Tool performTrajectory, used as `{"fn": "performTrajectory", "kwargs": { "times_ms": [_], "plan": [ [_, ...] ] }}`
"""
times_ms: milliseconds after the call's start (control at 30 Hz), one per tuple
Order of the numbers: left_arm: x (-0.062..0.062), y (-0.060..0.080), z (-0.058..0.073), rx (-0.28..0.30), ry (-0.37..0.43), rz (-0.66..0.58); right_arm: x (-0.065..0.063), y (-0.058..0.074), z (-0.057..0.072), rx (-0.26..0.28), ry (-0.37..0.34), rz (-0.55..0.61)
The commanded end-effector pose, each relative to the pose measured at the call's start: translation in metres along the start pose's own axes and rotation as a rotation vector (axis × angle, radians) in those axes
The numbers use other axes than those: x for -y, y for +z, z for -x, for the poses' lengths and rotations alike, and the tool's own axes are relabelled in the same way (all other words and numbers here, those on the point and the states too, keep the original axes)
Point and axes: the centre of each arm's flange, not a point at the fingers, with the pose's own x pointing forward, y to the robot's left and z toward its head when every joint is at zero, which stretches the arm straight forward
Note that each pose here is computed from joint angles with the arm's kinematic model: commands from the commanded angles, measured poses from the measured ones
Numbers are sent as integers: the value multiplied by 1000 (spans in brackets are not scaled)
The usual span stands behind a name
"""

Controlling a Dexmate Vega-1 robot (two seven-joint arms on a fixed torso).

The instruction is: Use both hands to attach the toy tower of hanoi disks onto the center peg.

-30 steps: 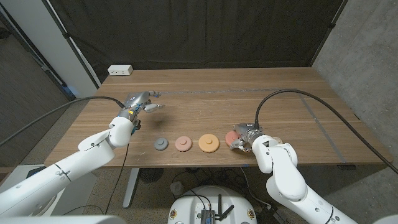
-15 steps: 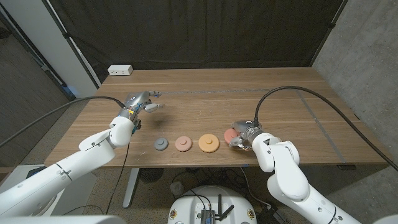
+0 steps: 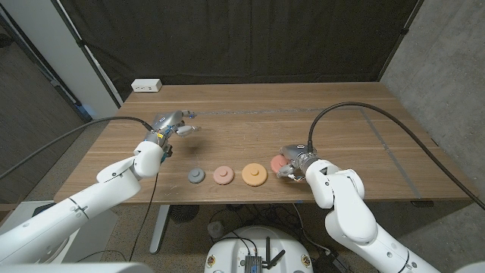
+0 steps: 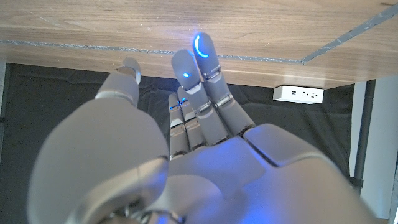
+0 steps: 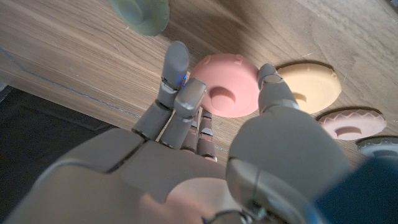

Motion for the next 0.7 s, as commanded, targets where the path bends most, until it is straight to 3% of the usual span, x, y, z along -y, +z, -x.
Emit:
{"fn": "performTrajectory", "kwargs": {
  "times_ms": [33,700],
  "plan": [
    [3,-1,-3,13,-7,8,6,12,-1,37,-11,46],
    [1,-4,-2,21,-3,8,20,36,-8,155,-22,170]
  ]
}}
